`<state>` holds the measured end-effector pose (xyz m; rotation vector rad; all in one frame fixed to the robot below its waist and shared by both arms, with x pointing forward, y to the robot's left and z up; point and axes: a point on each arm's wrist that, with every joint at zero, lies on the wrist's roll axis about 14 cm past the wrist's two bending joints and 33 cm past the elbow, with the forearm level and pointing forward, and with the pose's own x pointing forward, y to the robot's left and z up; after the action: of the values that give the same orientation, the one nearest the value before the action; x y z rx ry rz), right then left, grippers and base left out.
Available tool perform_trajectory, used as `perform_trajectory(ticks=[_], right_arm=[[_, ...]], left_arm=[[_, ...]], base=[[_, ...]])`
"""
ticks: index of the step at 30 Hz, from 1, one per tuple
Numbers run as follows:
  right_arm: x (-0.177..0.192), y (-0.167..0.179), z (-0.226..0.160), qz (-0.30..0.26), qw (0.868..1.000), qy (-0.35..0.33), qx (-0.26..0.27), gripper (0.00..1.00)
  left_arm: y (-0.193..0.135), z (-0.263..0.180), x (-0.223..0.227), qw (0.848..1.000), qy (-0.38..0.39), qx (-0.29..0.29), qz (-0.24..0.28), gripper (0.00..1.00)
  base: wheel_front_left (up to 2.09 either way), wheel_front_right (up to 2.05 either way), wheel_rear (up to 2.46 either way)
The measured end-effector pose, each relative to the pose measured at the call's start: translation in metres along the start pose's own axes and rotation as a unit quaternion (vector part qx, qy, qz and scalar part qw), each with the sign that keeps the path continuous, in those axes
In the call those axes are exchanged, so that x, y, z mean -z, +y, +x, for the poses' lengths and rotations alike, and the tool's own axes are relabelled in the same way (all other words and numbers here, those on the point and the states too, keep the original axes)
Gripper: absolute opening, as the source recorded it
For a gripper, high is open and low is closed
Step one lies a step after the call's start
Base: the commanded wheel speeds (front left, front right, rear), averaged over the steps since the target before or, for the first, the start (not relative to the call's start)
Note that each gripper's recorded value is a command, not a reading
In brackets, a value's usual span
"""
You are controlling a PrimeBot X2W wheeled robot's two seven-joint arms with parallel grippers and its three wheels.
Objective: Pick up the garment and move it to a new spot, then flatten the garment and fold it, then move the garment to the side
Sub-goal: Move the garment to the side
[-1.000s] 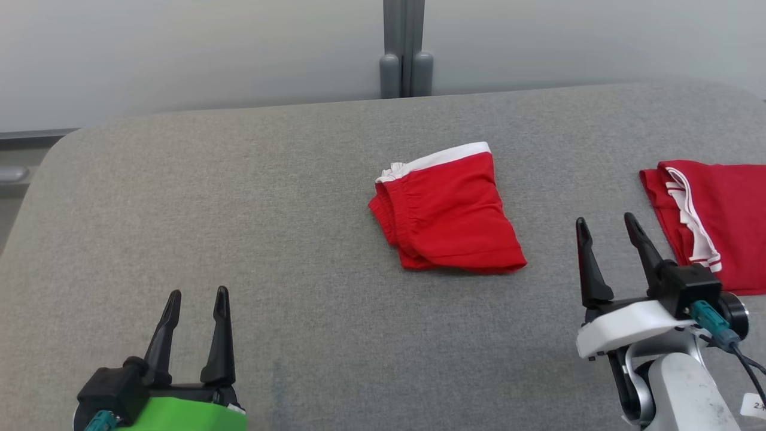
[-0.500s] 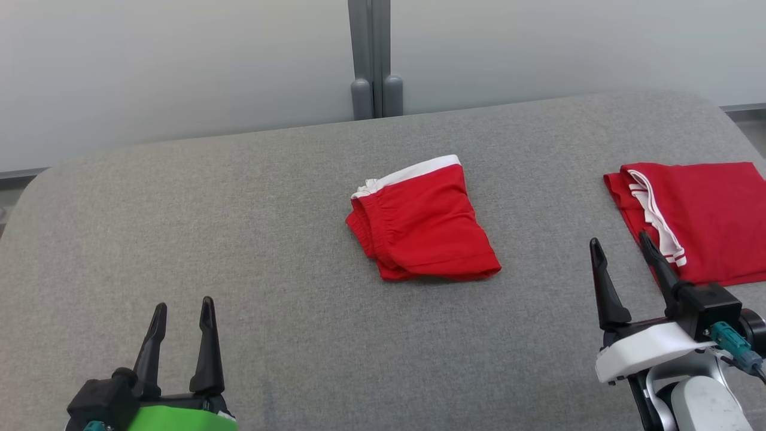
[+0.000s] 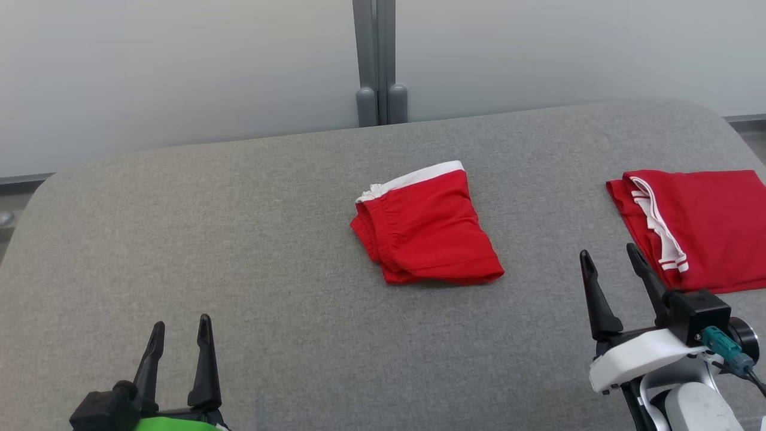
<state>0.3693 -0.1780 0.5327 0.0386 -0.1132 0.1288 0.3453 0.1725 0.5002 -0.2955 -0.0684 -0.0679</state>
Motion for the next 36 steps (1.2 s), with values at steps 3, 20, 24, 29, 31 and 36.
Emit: perform_trajectory(ticks=[3,20,24,29,31,36], right_arm=[[0.002,0.000,0.001,-0.001,1.000,0.005,-0.002,1.00],[0.009,0.005,0.005,0.008,1.000,0.015,-0.003,1.00],[0.019,0.009,0.013,0.020,0.998,0.053,-0.011,1.00],[0.013,0.019,0.054,0.029,0.994,0.101,-0.043,1.00],[0.014,0.027,0.071,0.047,0.989,0.129,-0.058,1.00],[0.033,0.031,0.101,0.055,0.972,0.216,-0.074,1.00]], left_arm=[[0.002,-0.001,0.000,1.000,0.000,-0.003,0.001,1.00],[0.009,-0.005,0.002,1.000,0.004,-0.013,0.008,1.00],[0.010,-0.005,0.003,1.000,0.005,-0.014,0.008,1.00],[0.006,-0.003,0.005,1.000,0.009,-0.008,0.013,1.00],[0.004,-0.001,0.004,1.000,0.007,-0.005,0.013,1.00],[0.005,0.000,-0.001,1.000,-0.001,-0.009,0.012,1.00]], base=[[0.00,0.00,0.00],[0.00,0.00,0.00],[0.00,0.00,0.00],[0.00,0.00,0.00],[0.00,0.00,0.00],[0.00,0.00,0.00]])
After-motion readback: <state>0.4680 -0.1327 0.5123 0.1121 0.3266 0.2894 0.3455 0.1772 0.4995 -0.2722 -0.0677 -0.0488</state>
